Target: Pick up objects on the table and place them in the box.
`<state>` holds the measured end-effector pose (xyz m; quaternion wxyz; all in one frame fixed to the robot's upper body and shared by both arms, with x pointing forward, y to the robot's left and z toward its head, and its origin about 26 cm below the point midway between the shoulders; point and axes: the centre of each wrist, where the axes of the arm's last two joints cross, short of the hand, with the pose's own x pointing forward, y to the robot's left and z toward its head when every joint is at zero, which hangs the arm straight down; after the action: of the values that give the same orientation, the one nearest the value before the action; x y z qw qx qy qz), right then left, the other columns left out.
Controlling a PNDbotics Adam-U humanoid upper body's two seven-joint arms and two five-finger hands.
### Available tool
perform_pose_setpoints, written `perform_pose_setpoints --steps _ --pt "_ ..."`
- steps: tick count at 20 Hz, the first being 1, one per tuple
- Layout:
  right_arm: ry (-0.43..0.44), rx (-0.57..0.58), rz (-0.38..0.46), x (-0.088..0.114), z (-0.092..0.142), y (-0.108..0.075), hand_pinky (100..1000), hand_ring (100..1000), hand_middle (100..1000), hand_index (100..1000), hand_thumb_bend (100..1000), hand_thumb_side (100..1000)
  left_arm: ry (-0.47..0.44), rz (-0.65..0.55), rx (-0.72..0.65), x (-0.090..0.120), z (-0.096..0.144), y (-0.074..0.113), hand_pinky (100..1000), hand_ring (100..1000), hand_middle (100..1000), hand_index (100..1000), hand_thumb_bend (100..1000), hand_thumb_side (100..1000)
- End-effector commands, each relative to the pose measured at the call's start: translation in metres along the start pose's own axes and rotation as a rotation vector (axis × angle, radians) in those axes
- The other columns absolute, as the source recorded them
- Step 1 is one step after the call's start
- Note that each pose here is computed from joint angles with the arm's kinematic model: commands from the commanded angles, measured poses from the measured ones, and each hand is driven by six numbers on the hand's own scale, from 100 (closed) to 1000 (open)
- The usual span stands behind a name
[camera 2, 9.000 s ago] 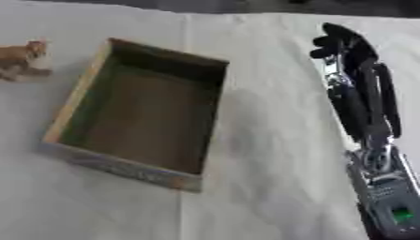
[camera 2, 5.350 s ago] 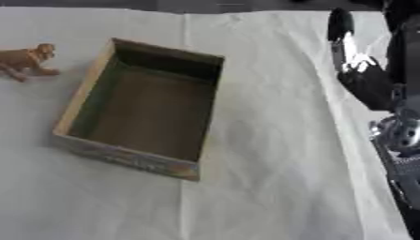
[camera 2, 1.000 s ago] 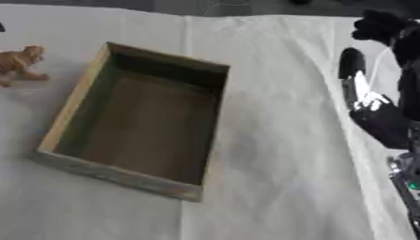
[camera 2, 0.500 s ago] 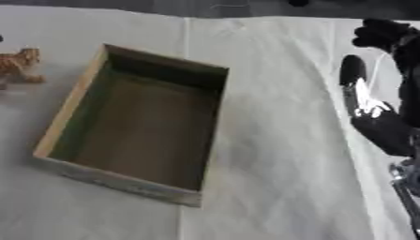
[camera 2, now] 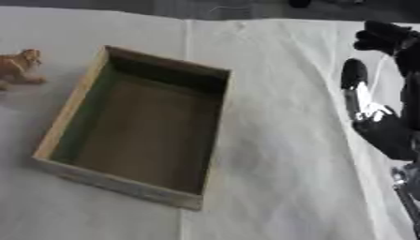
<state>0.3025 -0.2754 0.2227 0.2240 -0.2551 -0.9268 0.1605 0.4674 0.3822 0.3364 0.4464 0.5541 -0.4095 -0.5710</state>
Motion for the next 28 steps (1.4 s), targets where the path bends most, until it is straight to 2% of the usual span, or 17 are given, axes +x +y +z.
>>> perform_pose_setpoints --steps 1,9,18,28 --pt "-0.021 -0.006 0.026 0.003 -0.004 -0.006 827 718 695 835 213 654 0.011 0.024 -0.01 -0.006 0.002 0.003 876 820 729 809 815 171" --pt "-0.008 0.0 0.03 0.002 0.0 -0.006 828 718 694 835 215 655 0.014 0.05 -0.101 -0.008 0.006 0.021 887 830 746 827 808 159" --pt "0.001 0.002 0.03 0.001 0.002 -0.006 828 718 693 835 214 654 -0.054 0.127 -0.098 -0.005 0.008 0.032 875 824 745 819 831 230" --pt "0.008 0.007 0.025 0.001 0.003 -0.005 830 717 692 836 215 655 -0.077 0.133 -0.04 0.003 0.01 0.043 871 819 741 813 823 204"
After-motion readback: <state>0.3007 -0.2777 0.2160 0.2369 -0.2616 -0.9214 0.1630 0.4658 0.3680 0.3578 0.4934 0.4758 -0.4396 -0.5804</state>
